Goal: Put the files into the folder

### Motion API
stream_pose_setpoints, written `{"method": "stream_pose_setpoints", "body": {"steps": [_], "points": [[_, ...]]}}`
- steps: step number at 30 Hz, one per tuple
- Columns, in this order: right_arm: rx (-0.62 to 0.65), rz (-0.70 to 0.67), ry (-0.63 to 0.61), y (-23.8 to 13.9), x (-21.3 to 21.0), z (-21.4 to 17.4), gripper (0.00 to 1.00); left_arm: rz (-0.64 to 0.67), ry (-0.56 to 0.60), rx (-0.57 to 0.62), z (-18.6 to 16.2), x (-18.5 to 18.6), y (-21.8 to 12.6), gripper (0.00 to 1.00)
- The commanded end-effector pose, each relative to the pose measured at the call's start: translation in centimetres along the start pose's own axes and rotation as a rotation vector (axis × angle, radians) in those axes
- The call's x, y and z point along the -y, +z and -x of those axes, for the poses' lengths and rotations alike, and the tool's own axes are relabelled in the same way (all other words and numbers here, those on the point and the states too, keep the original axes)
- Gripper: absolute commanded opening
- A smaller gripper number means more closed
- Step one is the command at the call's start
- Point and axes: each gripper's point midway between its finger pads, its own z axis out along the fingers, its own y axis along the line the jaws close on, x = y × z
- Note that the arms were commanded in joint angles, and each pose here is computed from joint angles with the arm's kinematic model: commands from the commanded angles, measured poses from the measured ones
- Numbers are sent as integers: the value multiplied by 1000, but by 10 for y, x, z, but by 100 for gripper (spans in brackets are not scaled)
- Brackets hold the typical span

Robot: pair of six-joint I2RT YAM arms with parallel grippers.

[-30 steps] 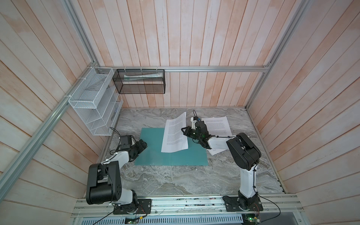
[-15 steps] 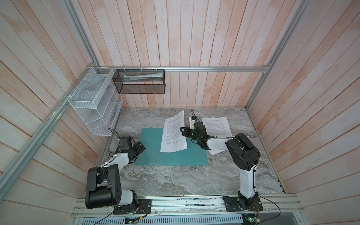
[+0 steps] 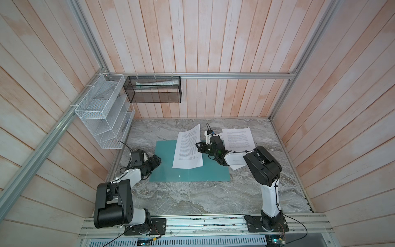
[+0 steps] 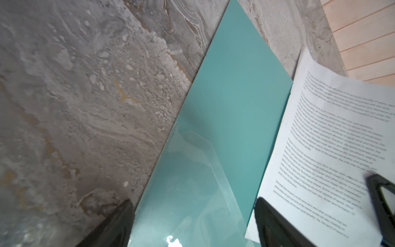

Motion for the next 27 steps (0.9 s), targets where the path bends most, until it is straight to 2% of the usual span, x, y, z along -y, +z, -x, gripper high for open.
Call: {"method": "stream_pose_setpoints", "body": {"steps": [1, 27], "points": [[12, 34, -20, 8, -11, -1, 0, 4, -25, -75, -25, -10, 3, 90], [-31, 64, -6, 30, -34, -35, 0, -25, -22, -87, -32, -8, 4, 88]]}}
